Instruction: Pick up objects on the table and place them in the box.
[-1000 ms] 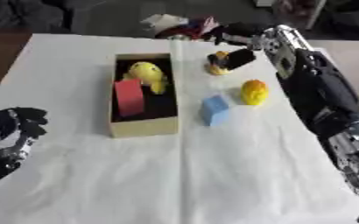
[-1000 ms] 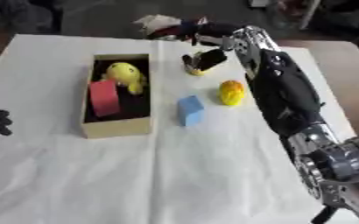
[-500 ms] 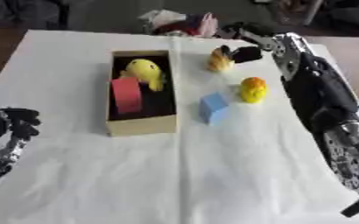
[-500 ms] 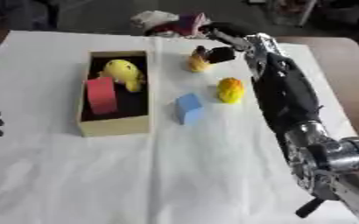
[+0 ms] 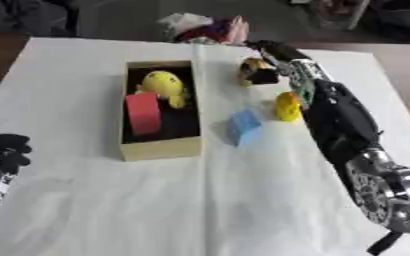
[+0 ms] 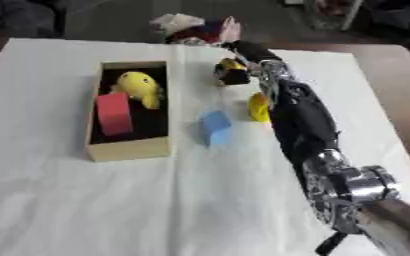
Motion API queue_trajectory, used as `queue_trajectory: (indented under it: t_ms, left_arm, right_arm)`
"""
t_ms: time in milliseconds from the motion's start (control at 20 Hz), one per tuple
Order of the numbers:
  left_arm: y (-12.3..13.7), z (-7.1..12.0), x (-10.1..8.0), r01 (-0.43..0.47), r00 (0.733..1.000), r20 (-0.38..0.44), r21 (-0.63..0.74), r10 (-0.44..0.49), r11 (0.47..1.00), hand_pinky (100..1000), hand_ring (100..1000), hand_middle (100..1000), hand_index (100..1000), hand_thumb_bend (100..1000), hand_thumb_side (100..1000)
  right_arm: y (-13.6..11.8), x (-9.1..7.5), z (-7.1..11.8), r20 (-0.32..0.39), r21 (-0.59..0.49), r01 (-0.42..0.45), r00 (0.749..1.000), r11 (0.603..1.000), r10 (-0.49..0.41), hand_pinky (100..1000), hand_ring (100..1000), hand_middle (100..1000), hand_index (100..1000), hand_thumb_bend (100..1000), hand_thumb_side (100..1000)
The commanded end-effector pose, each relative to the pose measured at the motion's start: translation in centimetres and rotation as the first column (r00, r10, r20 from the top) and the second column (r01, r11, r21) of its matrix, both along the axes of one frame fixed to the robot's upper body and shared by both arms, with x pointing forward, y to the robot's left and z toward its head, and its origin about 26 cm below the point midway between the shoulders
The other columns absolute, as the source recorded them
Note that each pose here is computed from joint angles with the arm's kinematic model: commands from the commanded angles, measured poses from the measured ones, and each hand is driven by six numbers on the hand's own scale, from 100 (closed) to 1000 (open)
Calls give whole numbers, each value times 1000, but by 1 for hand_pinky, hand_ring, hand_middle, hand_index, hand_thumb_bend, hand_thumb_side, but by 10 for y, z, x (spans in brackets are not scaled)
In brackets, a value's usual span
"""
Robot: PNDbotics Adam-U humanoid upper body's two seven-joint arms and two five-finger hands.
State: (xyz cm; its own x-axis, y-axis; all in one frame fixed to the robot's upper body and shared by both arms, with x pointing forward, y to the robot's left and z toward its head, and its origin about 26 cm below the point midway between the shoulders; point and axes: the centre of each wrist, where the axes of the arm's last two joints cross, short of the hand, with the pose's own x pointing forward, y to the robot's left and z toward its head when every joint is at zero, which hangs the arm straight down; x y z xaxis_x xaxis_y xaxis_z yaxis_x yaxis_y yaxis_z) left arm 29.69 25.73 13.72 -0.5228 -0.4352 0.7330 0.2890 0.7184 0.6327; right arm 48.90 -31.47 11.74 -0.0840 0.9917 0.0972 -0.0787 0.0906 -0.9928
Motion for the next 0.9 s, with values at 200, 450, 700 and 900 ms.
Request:
queue_trajectory:
  t_ms: [200, 450, 700, 900]
  left_arm:
    - [-2, 9, -1, 17, 999, 30, 10, -18, 1000, 782, 609, 624, 771, 100, 640]
    - [-4, 10, -1, 26, 999, 30, 13, -27, 1000, 782, 608, 623, 772, 100, 641]
    - [-4, 9, -1, 27, 999, 24, 13, -27, 1000, 781, 607, 622, 771, 100, 643]
    - [-3, 9, 0, 24, 999, 23, 13, -25, 1000, 781, 606, 622, 771, 100, 644]
  right_arm:
    - [3, 1, -9, 25, -116, 88, 996, 989, -86, 854, 916, 936, 1000, 117, 559]
    - [21, 2, -18, -13, -146, 130, 991, 981, -133, 710, 732, 789, 921, 125, 176]
    - [34, 4, -8, 97, -131, 198, 978, 971, -186, 484, 453, 396, 587, 150, 100]
    - [45, 7, 14, 236, -80, 225, 951, 971, -201, 453, 403, 317, 521, 100, 100]
